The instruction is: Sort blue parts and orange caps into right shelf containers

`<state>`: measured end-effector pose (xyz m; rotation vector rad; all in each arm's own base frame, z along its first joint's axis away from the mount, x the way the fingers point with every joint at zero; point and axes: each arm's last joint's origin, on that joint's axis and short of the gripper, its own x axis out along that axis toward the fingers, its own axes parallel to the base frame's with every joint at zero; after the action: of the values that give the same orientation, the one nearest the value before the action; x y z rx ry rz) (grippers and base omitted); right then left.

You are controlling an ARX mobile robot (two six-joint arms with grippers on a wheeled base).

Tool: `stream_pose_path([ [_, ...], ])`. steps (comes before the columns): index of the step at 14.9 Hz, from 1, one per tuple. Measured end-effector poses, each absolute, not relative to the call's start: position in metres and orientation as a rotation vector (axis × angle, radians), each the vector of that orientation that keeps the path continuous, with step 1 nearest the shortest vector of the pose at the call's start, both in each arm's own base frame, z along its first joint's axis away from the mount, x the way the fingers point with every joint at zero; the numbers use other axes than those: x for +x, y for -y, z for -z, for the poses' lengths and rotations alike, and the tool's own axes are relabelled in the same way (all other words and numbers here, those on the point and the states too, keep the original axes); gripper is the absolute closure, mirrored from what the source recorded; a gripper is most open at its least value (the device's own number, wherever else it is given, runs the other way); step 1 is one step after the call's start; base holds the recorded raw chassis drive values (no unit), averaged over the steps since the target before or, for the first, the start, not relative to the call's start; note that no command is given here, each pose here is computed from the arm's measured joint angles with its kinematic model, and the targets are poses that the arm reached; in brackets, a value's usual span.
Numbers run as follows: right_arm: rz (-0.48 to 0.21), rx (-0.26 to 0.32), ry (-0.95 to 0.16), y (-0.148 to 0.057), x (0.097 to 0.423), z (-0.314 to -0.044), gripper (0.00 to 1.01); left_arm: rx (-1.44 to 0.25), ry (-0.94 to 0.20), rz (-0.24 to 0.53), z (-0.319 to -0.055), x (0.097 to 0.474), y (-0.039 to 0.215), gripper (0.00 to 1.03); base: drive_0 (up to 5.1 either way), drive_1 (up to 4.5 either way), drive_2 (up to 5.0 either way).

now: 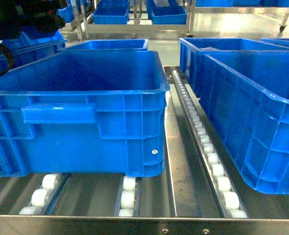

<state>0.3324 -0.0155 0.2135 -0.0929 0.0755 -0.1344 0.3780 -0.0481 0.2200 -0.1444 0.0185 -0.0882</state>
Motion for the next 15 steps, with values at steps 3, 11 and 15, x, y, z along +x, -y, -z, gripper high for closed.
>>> stream_pose_path([
  [3,0.118,-0.084,-0.058,0.016,0.33,-0.21,0.09,-0.15,-0.016,0.14,-0.214,0.369,0.048,0.17,0.0,0.0,0.0],
  [11,0.016,-0.018,0.002,0.008,0.263,-0.193,0.53,-0.017,-0.004,-0.009,-0.195,0.279,0.027,0.46,0.0,0.0,0.0],
  [15,0.0,-0.013,-0.007,0.0,0.212,-0.179,1.0,-0.016,-0.016,-0.002,-0.18,0.224,0.014,1.0,0.0,0.0,0.0],
])
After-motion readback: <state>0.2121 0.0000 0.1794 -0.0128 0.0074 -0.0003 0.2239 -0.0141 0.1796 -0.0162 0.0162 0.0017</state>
